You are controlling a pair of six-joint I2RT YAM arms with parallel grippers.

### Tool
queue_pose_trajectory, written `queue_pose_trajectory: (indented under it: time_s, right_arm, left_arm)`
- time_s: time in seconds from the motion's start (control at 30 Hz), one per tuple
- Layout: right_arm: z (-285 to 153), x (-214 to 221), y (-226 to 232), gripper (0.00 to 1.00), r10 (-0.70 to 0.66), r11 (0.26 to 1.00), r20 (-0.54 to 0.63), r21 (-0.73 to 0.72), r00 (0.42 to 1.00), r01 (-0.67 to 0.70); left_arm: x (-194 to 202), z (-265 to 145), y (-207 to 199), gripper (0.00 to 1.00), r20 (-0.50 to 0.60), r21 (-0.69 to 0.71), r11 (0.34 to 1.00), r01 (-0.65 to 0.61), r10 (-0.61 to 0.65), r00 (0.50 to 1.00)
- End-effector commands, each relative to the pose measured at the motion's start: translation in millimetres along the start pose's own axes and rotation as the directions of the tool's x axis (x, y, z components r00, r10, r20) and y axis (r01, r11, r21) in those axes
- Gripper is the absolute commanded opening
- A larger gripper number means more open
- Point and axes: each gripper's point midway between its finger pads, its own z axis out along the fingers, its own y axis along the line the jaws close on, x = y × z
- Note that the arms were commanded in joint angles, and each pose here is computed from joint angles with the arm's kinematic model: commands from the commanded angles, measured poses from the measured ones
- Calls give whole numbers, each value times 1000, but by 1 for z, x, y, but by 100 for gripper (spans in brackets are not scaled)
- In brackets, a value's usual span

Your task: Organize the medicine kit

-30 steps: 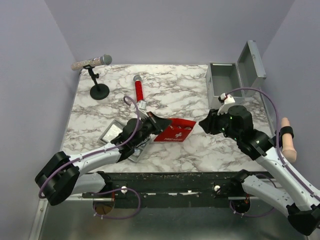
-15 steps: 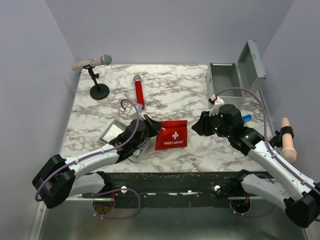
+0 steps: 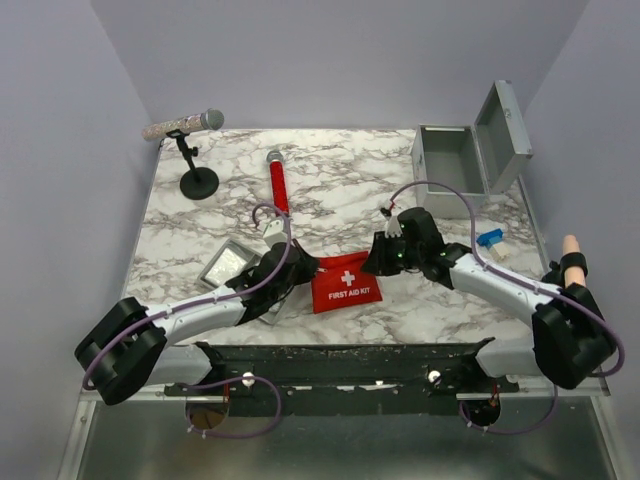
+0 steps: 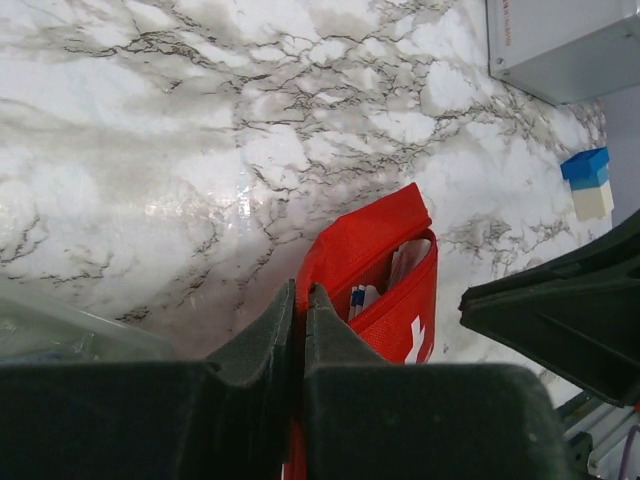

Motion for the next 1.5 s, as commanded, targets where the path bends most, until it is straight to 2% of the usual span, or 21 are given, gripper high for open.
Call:
queue_pose_trajectory:
  time_s: [0.0,0.17,0.4,0.57,0.63,0.77,0.87,1.0,1.3,1.47]
  right_arm:
    - [22,13,-5,24,19,999,-37,-29,999,-20]
    - [34,30,-22,22,54,998,-90,36,994,-51]
    - [40,44,-39,21,74,992,-165,112,984,-56]
    - [40,52,-48,21,88,985,-197,160,976,-56]
    - [35,44,-42,21,78,989,-159,135,984,-56]
    - [13,7,-10,29,18,999,-6,26,1000,-18]
    - [-7,-18,14,38,-16,999,80,-45,997,20]
    - [-27,-42,44,42,-50,989,151,-130,987,70]
    - [-59,-64,93,44,-29,945,215,-314,976,97]
    - [-64,-63,101,45,-14,929,212,-358,977,91]
  left_arm:
    - [3,1,4,14,7,10,999,-37,37,999]
    - [-3,-1,2,22,30,20,999,-51,50,998]
    - [5,2,10,24,-10,4,998,-63,63,998]
    - [1,-3,2,31,-1,66,996,-55,55,998]
    - [-1,-6,-5,27,10,110,993,-48,47,999]
    - [-7,-11,-16,1,30,171,985,-24,19,999]
    - [-9,-13,-24,0,25,197,980,-13,8,1000]
    - [-16,-18,-45,0,26,273,962,3,-10,1000]
    - [-54,-43,-108,0,47,474,874,109,-149,988]
    - [-67,-52,-131,0,33,543,824,163,-214,976]
